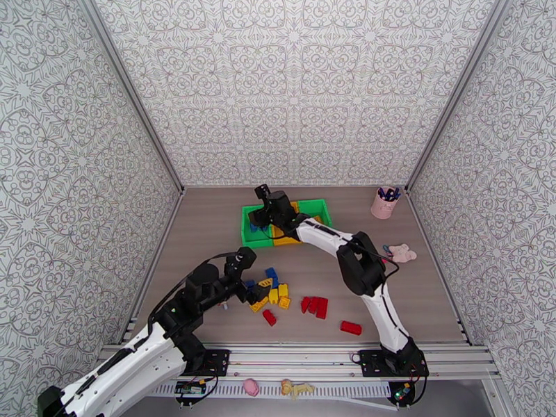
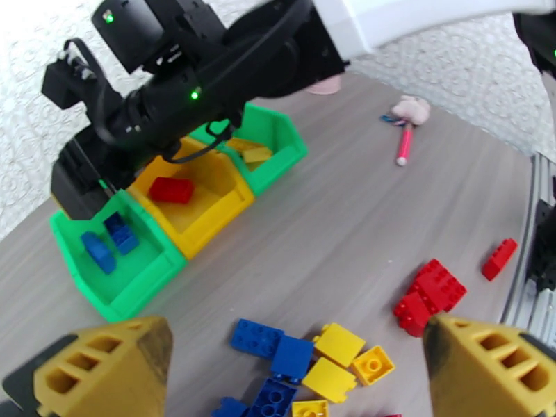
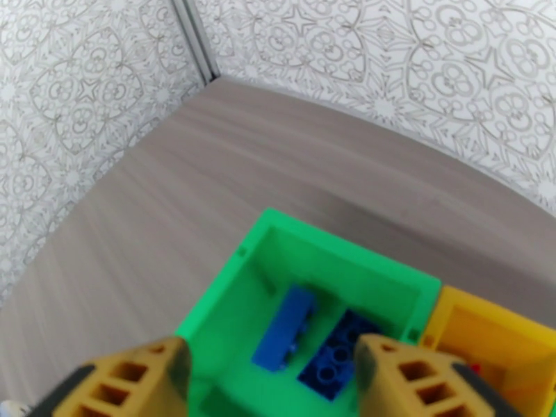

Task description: Sort the legos into containers by color

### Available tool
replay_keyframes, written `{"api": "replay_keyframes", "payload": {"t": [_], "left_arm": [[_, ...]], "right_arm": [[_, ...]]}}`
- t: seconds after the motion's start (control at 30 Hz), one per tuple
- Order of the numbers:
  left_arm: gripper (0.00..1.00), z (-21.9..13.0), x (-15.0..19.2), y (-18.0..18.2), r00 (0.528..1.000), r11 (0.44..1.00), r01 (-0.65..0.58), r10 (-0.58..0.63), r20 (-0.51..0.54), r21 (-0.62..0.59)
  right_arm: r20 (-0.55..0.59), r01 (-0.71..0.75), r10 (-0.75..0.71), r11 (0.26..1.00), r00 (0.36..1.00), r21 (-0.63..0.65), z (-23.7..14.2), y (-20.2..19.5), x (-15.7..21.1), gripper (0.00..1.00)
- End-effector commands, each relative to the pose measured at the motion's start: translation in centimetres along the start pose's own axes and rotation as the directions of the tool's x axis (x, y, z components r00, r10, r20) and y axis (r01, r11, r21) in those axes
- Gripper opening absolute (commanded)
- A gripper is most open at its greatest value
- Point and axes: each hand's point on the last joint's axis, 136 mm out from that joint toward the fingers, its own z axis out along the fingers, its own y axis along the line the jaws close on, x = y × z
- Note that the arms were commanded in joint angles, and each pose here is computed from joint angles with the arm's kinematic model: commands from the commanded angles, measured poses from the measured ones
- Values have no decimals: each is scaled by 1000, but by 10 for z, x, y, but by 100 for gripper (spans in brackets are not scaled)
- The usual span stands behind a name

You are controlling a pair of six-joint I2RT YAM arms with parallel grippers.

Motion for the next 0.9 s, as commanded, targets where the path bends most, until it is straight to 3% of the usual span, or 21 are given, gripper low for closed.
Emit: {"api": "replay_keyframes", "payload": {"t": [0.0,0.27,0.4,0.6,0.87], "left_arm": [[100,2,-3,-21,999,990,-40,36,35,137],[100,6,3,-31,997,971,-64,56,44,231],[100,11,7,-34,994,961,-108,101,38,256],[100,20,13,-41,983,933,-184,178,48,310],[100,31,28,-62,982,872,-168,190,0,460]], "right_arm": [[49,49,-49,999,998,-1,-44,9,-21,71],[-148,129,-114,987,982,92,-131,-11,51,83],[-262,19,49,967,964,253,-180,-34,83,84],[-301,-194,353,871,886,451,-237,-47,143,86],[-317,-237,527,736,789,635,-303,-49,219,87]]}}
